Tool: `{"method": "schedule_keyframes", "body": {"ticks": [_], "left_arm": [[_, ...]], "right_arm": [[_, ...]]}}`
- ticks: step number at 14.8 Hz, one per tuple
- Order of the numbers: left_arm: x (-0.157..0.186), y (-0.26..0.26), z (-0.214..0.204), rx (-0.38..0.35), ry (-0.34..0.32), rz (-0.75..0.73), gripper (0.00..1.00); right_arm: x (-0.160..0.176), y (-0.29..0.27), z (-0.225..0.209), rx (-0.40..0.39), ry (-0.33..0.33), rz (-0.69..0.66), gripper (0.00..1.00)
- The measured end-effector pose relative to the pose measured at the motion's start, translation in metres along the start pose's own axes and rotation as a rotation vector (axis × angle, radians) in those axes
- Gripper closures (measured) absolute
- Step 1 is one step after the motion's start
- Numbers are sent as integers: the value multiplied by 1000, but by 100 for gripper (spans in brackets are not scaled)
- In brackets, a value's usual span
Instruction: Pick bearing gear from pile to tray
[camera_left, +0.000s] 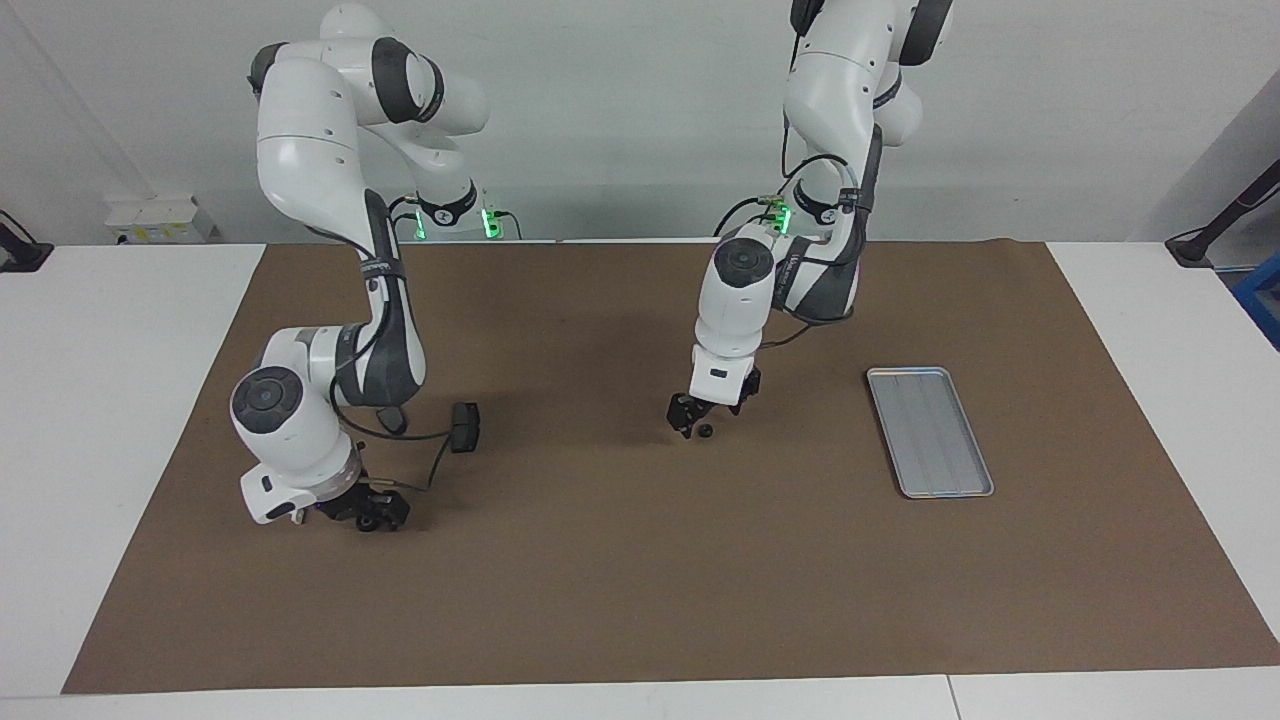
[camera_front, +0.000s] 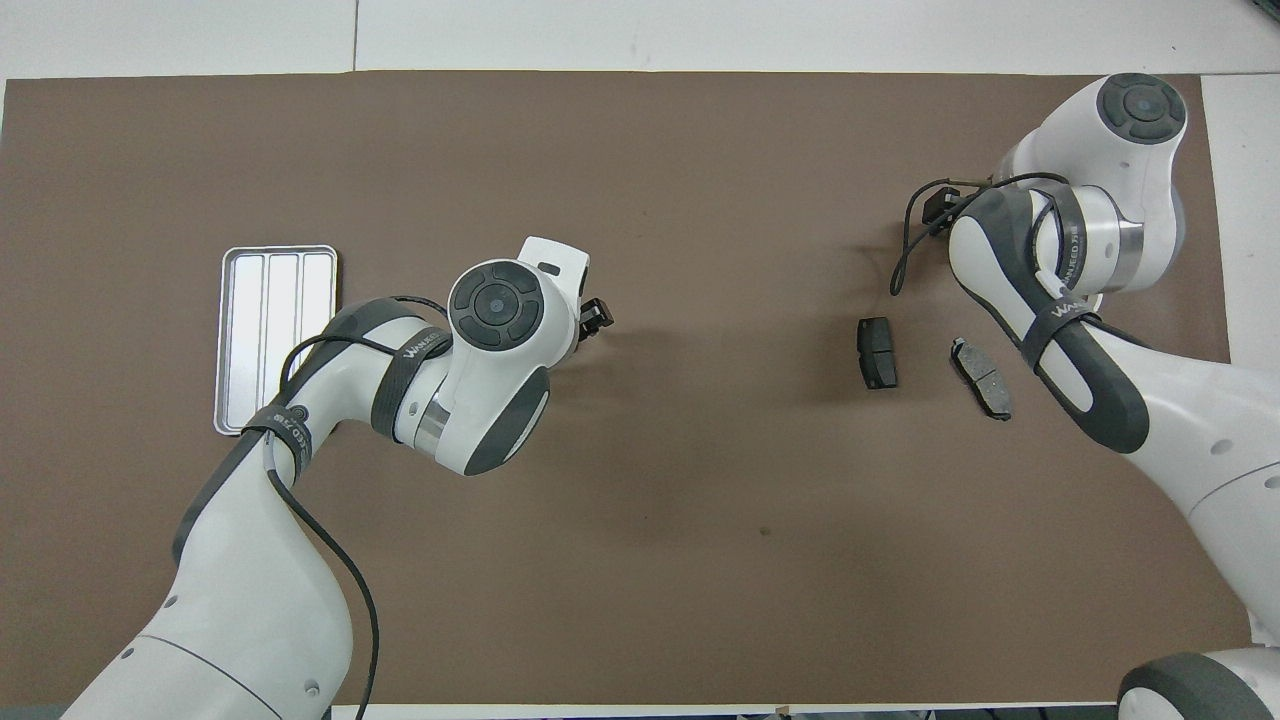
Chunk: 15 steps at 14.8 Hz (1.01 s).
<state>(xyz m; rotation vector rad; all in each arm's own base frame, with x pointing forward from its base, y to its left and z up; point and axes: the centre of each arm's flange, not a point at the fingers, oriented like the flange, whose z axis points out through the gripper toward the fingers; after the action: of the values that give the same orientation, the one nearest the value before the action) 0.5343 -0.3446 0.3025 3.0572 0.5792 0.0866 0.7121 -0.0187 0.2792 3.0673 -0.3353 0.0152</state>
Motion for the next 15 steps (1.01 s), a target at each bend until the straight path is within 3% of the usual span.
{"method": "schedule_keyframes", "body": {"ticks": [1, 2, 6, 7, 13, 14, 15], "left_arm": [[-1, -2, 3, 3, -2, 21, 0], [0, -2, 3, 1, 0, 34, 0], [-1, -1, 3, -3, 2, 50, 0], [-2, -1, 3, -5, 3, 52, 0], [-2, 0, 5, -21, 14, 59, 0], [-2, -1, 6, -22, 15, 59, 9], [-3, -2, 8, -23, 15, 59, 10]], "right_arm": [[0, 0, 0, 0, 0, 0, 9], [0, -1, -1, 3, 1, 1, 15], [1, -1, -8, 6, 8, 1, 60], [1, 0, -9, 4, 6, 2, 65], [0, 0, -9, 3, 0, 3, 65], [-1, 0, -9, -3, -18, 2, 65], [-2, 0, -12, -9, -39, 1, 65]]}}
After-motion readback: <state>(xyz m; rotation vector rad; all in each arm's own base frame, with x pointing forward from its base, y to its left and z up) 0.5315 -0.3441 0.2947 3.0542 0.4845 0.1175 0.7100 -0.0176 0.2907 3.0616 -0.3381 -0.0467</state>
